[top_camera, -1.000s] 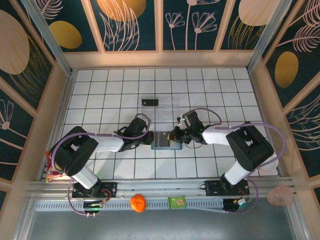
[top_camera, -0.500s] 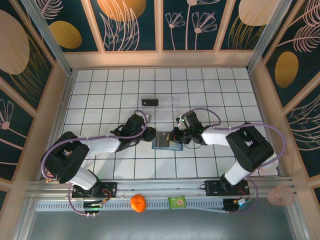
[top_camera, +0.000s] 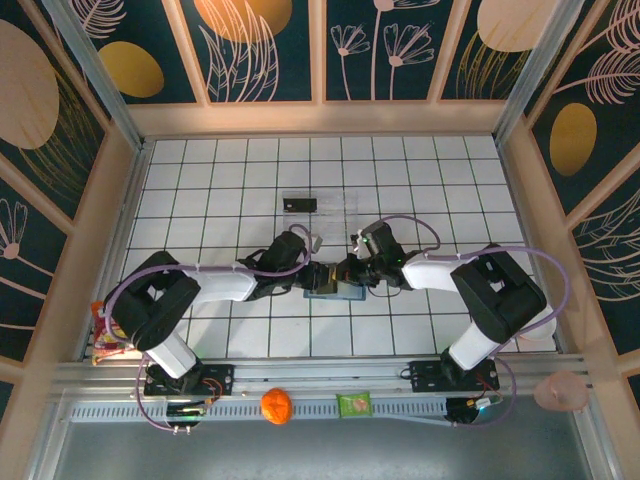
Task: Take the credit cards out of the card holder
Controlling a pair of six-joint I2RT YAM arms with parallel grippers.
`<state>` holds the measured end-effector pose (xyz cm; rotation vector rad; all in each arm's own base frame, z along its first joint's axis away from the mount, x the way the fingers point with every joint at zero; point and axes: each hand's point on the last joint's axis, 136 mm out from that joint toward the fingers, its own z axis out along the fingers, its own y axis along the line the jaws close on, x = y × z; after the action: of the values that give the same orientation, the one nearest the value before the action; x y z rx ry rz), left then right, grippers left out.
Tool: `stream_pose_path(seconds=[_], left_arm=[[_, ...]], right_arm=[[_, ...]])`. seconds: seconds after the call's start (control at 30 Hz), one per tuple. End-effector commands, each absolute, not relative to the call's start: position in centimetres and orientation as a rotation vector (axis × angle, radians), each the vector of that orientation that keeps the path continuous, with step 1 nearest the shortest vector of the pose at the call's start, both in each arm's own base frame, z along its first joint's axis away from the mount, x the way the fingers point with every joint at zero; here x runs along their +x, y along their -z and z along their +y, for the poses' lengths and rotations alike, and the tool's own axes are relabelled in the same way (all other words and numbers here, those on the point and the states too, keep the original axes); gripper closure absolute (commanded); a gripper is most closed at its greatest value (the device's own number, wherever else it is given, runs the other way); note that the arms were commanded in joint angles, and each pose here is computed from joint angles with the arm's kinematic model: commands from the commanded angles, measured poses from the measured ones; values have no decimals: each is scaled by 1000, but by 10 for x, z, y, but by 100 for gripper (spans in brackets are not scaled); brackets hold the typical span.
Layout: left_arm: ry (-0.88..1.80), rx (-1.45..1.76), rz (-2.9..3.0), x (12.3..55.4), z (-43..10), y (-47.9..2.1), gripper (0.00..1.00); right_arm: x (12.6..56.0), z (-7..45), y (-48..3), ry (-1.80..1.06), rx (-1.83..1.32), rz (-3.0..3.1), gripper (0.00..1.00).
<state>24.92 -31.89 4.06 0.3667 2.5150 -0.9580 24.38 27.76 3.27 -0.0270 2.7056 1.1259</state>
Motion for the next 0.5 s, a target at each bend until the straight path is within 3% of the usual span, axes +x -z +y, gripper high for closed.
stream_pose_path(seconds=[0.0, 0.17, 0.47], left_arm=[[874, 388, 2618, 239, -308, -16, 80], [759, 355, 2709, 233, -291, 12, 86], [724, 339, 2730, 232, -286, 20, 89]], right_arm=[[246, 277, -25, -1081, -10, 2727, 100], [247, 277, -24, -1076, -11, 2730, 100], [244, 260, -23, -1026, 10, 2737, 100]])
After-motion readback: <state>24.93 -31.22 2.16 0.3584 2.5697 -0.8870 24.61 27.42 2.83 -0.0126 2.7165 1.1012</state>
